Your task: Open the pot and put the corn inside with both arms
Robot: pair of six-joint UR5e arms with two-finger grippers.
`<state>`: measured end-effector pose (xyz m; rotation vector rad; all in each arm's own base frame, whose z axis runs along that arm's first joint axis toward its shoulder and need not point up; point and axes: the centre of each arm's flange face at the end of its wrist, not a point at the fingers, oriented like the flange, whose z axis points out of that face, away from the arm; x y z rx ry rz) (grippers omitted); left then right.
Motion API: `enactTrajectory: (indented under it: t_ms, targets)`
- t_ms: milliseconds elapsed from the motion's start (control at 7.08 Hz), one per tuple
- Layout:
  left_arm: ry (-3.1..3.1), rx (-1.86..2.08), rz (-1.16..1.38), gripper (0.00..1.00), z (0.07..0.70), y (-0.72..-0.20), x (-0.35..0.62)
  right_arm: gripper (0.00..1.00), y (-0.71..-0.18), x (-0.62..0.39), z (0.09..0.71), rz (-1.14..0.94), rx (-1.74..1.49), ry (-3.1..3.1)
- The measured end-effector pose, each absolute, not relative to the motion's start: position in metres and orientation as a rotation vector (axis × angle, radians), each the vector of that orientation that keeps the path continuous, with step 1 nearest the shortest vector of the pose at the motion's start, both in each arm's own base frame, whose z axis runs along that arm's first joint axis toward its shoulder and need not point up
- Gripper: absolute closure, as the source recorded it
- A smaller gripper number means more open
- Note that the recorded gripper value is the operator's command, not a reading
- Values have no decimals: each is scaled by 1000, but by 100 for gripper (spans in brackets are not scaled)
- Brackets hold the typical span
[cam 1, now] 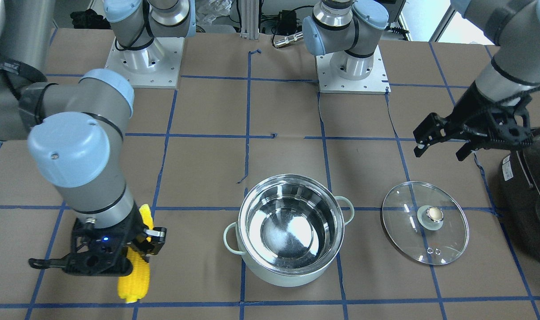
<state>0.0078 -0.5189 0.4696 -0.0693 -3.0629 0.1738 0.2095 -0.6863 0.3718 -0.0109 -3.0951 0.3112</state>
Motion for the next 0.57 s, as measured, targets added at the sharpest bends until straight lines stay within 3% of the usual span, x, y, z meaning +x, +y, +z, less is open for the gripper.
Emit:
enactTrajectory:
  t_ms: [283,565]
  targets:
    - [-3056,-98,146,0,524,-488,-33,100,-660,295,384,328,-86,-3157]
    - [-3047,-15,119,0,529,-481,-58,99,-639,362,376,347,-173,-3250]
